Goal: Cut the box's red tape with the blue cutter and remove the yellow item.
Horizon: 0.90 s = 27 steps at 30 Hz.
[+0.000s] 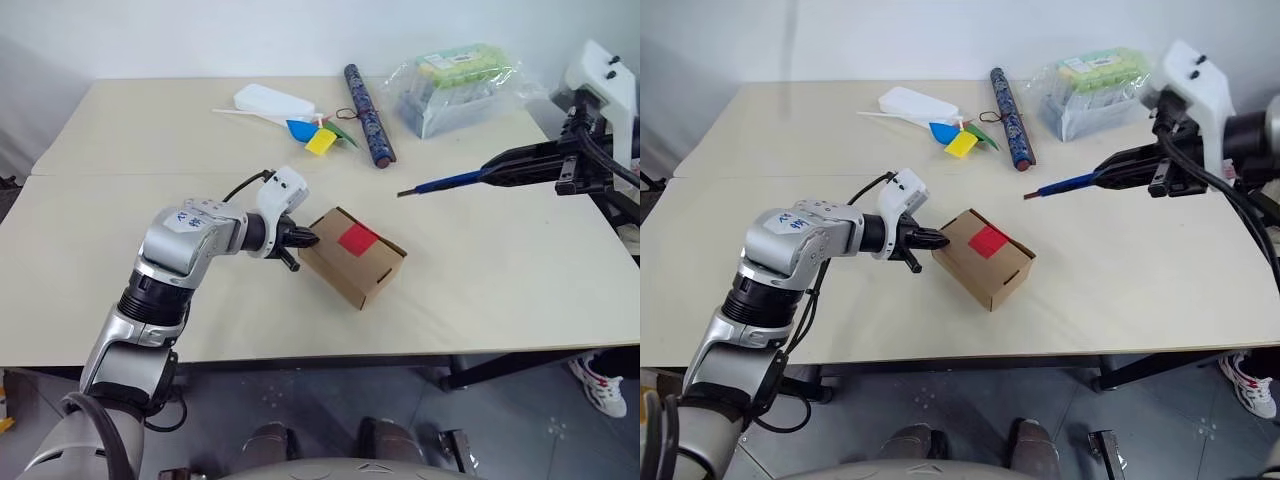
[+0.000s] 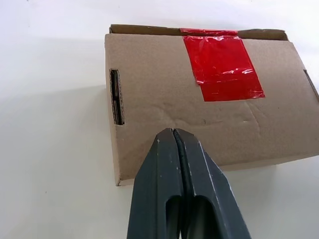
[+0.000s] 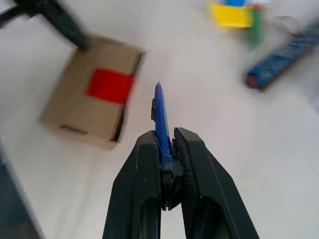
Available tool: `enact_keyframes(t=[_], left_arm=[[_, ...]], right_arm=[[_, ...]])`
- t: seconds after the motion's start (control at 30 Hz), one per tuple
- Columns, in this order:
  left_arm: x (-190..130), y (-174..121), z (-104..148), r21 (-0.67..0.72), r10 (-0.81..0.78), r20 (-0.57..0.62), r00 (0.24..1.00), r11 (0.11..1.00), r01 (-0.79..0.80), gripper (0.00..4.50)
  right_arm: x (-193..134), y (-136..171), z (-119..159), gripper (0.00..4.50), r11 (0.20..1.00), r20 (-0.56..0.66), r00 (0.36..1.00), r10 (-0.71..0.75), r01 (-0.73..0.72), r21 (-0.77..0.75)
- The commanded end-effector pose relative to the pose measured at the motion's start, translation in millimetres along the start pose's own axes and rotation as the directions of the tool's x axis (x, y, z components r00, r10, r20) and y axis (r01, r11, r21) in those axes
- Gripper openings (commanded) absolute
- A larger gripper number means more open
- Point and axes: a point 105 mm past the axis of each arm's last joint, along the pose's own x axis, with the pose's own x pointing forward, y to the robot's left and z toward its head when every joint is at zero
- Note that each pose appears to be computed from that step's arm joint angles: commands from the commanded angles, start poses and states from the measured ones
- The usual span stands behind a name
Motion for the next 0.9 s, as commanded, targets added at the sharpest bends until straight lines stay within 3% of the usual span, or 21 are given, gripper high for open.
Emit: enact_keyframes(t=[0.03, 0.2, 0.37, 0.43, 0.5, 0.6, 0.8, 0.9], left_arm=[[4.8, 14.5, -37.3, -0.045, 0.067, -0.138, 0.988, 0.996, -0.073, 0.03], [6.1, 15.8, -35.3, -0.026, 0.062, -0.141, 0.988, 0.997, -0.066, 0.03], [7.2, 13.8, -34.0, -0.015, 0.052, -0.147, 0.988, 0.998, -0.055, 0.03], [7.8, 13.1, -33.4, -0.012, 0.047, -0.149, 0.988, 0.999, -0.05, 0.03], [9.1, 12.4, -31.5, 0.002, 0.042, -0.152, 0.987, 0.999, -0.042, 0.03], [10.0, 13.6, -29.1, 0.009, 0.041, -0.154, 0.987, 0.999, -0.04, 0.03], [10.1, 15.2, -25.3, 0.022, 0.044, -0.156, 0.987, 0.999, -0.042, 0.03], [8.9, 16.2, -24.6, 0.022, 0.049, -0.155, 0.987, 0.999, -0.046, 0.0]], right_arm=[[-6.0, -9.8, -10.4, 0.14, 0.985, 0.076, 0.982, -0.173, 0.172, 0.018], [4.3, 3.4, -56.6, 0.14, 0.956, 0.109, 0.952, -0.287, 0.277, 0.096], [6.3, 14.5, -95.5, 0.14, 0.863, 0.198, 0.847, -0.493, 0.448, 0.234], [6.0, 13.1, -110.7, 0.14, 0.818, 0.186, 0.809, -0.558, 0.498, 0.287], [12.7, 15.2, -149.9, 0.14, 0.753, 0.096, 0.778, -0.621, 0.558, 0.349], [22.6, 19.9, -176.3, 0.14, 0.717, 0.033, 0.766, -0.642, 0.584, 0.381], [42.4, 38.9, -193.3, 0.14, 0.757, 0.012, 0.815, -0.579, 0.532, 0.38], [42.7, 43.6, -195.5, 1.22, 0.765, 0.006, 0.823, -0.569, 0.526, 0.37]])
